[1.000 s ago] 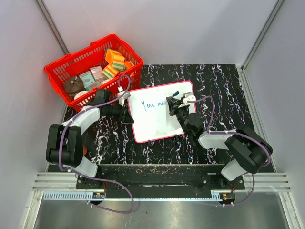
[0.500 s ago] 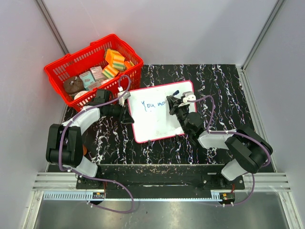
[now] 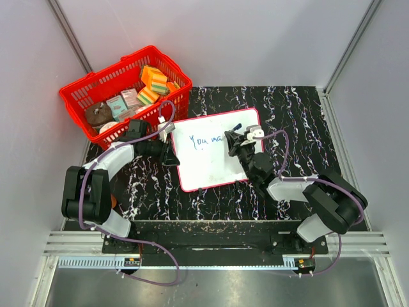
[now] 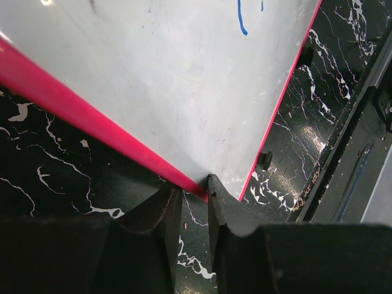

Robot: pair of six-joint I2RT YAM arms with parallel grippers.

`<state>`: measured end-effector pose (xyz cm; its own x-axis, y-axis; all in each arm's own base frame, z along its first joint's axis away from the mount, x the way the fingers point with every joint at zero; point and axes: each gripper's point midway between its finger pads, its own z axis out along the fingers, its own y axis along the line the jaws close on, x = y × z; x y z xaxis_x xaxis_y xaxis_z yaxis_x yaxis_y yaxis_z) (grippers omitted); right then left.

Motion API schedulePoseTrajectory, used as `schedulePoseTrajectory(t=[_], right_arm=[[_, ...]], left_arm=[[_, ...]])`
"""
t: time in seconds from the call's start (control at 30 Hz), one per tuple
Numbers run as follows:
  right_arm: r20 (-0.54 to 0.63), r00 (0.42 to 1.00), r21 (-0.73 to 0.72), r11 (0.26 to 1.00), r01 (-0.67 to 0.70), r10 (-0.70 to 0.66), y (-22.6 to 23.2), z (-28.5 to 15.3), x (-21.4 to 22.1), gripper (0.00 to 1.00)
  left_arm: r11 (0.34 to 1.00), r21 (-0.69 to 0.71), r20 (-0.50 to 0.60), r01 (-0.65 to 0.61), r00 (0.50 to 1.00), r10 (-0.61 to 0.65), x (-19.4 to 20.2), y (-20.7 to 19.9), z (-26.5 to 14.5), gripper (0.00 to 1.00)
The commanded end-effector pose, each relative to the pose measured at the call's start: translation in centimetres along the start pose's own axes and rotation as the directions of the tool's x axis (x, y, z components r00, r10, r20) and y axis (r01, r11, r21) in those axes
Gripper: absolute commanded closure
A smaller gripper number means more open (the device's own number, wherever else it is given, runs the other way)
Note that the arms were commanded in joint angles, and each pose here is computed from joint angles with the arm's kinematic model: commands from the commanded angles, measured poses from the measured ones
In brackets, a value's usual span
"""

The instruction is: Write a sentence on the whiteboard

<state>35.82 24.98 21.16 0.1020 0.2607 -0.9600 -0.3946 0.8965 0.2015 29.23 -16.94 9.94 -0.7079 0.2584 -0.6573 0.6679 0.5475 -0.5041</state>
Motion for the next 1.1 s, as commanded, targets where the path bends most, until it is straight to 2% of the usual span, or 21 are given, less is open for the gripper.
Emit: schedulePoseTrajectory(t=[0.0,0.23,0.37,0.7,1.07], right_arm=[[0.039,0.999,0.045,0.999,0.000,-0.001,-1.1,-0.3,-1.4,1.00],[0.122,0.991,-0.029,0.998,-0.050,0.053,0.3,-0.8,-4.5,1.00],[0.139,0.989,-0.018,0.999,-0.042,0.045,0.2,-0.5,-5.5,1.00],[0.082,0.996,0.043,0.998,-0.043,0.039,-0.2,1.7,-4.4,1.00],[0.051,0.998,0.058,0.997,-0.043,0.040,-0.6,1.8,-3.1,1.00]], left_arm=[[0.991,-0.019,0.058,-0.133,0.989,0.134,-2.2,-0.3,-0.4,1.00],[0.991,-0.019,0.057,-0.132,0.989,0.133,-2.2,-0.3,-0.3,1.00],[0.991,-0.018,0.059,-0.135,0.989,0.136,-2.3,-0.4,-0.4,1.00],[0.991,-0.017,0.060,-0.136,0.989,0.137,-2.2,-0.5,-0.4,1.00],[0.991,-0.016,0.058,-0.134,0.989,0.135,-2.2,-0.6,-0.5,1.00]])
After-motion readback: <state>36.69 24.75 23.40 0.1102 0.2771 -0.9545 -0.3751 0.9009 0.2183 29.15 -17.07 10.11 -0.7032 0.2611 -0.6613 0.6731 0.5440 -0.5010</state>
